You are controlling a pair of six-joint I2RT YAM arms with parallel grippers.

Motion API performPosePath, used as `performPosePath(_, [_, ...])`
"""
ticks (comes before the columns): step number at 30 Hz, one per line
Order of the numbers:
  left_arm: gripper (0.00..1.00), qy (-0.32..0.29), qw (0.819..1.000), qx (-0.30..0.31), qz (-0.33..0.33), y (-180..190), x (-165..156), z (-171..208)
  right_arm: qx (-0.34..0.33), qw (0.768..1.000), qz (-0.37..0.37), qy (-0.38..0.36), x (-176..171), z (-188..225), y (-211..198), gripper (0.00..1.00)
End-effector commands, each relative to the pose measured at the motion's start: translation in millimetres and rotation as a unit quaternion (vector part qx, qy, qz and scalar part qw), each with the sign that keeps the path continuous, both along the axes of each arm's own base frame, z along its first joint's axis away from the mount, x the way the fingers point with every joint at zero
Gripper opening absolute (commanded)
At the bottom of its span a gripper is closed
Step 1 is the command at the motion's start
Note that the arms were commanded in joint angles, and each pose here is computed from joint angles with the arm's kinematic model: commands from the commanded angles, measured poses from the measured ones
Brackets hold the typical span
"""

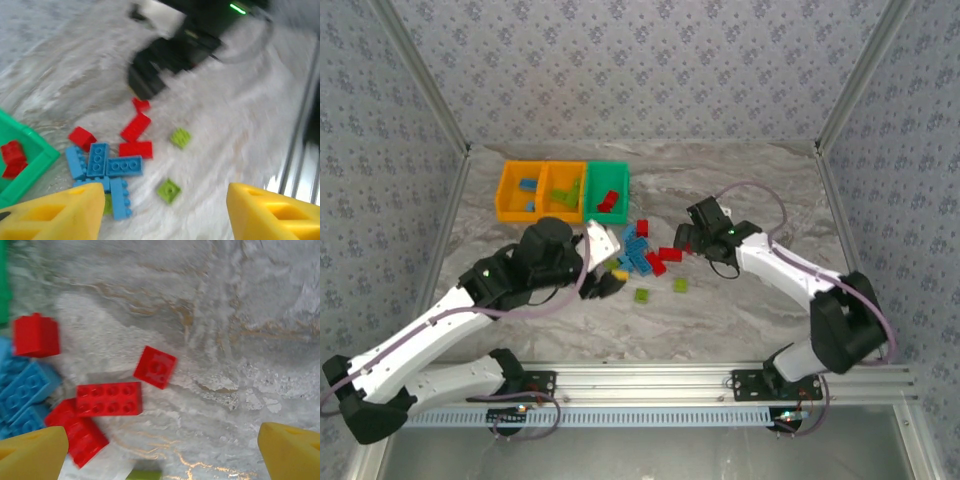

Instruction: Sort the legos into containers by color

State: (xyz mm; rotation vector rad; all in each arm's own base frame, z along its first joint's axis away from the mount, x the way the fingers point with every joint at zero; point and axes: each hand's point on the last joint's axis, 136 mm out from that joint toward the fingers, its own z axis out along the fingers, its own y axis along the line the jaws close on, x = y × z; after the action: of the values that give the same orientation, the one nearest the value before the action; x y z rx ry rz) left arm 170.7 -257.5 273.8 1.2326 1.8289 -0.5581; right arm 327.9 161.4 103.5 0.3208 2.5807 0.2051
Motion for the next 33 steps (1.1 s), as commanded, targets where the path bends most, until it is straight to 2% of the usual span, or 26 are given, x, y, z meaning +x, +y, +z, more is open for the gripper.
performPosePath(1, [0.72, -0.023, 0.985, 0.097, -0.143, 12, -42, -50, 0.023, 0.998, -0.048, 0.028, 15, -8, 6, 1.0])
performPosePath(4, [0.75, -0.038, 0.978, 0.082, -0.187, 5, -51, -62, 0.014, 0.996, -0.067, 0.054, 28, -30, 9, 0.91])
performPosePath(7, [0.78, -0.04, 0.965, 0.112, -0.233, 14, -65, -79, 0.004, 0.995, -0.078, 0.064, 37, -48, 10, 0.83])
performPosePath(11, [0.84, -0.039, 0.959, 0.135, -0.245, 24, -70, -98, -0.007, 0.993, -0.082, 0.082, 41, -71, 9, 0.72])
performPosePath(14, [0.92, -0.04, 0.957, 0.147, -0.247, 28, -71, -107, -0.024, 0.993, -0.084, 0.083, 42, -79, 4, 0.62])
performPosePath(16, [0.94, -0.043, 0.956, 0.152, -0.246, 30, -70, -109, -0.024, 0.993, -0.083, 0.079, 43, -77, 4, 0.52])
performPosePath(17, [0.94, -0.045, 0.956, 0.152, -0.246, 30, -69, -109, -0.022, 0.993, -0.085, 0.076, 43, -75, 3, 0.44])
performPosePath(18, [0.94, -0.049, 0.956, 0.151, -0.245, 29, -68, -108, -0.019, 0.994, -0.084, 0.07, 40, -71, 3, 0.4])
performPosePath(19, [0.94, -0.053, 0.957, 0.149, -0.243, 29, -67, -106, -0.017, 0.995, -0.083, 0.06, 39, -66, 3, 0.3])
performPosePath(21, [0.94, -0.077, 0.96, 0.139, -0.229, 28, -61, -98, -0.027, 0.996, -0.076, 0.025, 36, -47, 0, 0.22])
performPosePath(22, [0.94, -0.085, 0.961, 0.135, -0.224, 29, -61, -95, -0.038, 0.997, -0.069, 0.005, 35, -35, -1, 0.21])
performPosePath(25, [0.99, -0.146, 0.964, 0.092, -0.204, 27, -54, -71, -0.074, 0.995, -0.016, -0.064, 32, 13, 10, 0.21])
performPosePath(28, [0.99, -0.203, 0.964, 0.071, -0.159, 34, -43, -55, -0.076, 0.984, 0.095, -0.127, 24, 57, 52, 0.21])
performPosePath(31, [0.99, -0.234, 0.968, 0.05, -0.071, 46, -21, -32, -0.02, 0.961, 0.228, -0.156, 8, 83, 117, 0.22])
performPosePath(33, [0.99, -0.237, 0.97, 0.04, -0.041, 54, -15, -22, 0.017, 0.943, 0.285, -0.172, 8, 99, 158, 0.22])
